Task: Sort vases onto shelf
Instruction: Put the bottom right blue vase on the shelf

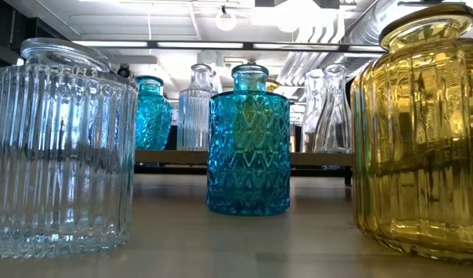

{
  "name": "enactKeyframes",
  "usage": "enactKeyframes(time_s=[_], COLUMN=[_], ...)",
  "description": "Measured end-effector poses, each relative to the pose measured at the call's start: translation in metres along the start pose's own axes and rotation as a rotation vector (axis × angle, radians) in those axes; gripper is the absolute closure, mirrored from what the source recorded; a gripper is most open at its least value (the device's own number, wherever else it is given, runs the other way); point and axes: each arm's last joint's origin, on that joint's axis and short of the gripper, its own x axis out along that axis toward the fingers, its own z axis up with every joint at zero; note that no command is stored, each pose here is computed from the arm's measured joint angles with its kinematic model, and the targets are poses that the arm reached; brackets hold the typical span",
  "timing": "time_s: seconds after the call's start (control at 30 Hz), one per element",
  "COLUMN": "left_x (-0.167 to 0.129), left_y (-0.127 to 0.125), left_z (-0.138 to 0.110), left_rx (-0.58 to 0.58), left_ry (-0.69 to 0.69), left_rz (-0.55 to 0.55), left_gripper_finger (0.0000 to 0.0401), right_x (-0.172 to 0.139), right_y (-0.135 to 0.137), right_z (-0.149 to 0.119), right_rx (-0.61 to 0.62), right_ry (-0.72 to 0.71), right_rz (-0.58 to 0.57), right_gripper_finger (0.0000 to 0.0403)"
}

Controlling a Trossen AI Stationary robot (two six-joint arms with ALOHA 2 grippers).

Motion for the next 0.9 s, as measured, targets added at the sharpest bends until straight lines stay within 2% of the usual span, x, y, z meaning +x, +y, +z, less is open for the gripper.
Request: enactKeyframes(time_s=[0.17, 0.33, 0.6, 0.77, 0.9], left_x=[0.009, 0.018, 0.033, 0.052, 0.074], left_y=[-0.002, -0.004, -0.006, -0.011, -0.016], left_z=[-0.006, -0.009, -0.001, 0.007, 0.013], left_rx=[0.006, 0.006, -0.038, -0.043, -0.055], left_ry=[0.039, 0.036, 0.065, 0.138, 0.216], left_rz=[0.002, 0.002, 0.022, 0.030, 0.039], left_gripper_finger=[0.0401, 0.0401, 0.0401, 0.0401, 0.0401], right_x=[0.004, -0.005, -0.038, -0.045, -0.054], right_y=[-0.003, -0.020, -0.053, -0.072, -0.079], right_z=[-0.016, -0.040, -0.094, -0.130, -0.151], right_rx=[0.002, 0.029, 0.064, 0.105, 0.131], right_ry=[-0.128, -0.322, -0.627, -0.695, -0.738], right_rz=[0.064, 0.122, 0.096, 0.038, 0.033], right_gripper_finger=[0.0400, 0.0402, 0.0402, 0.0403, 0.0403])
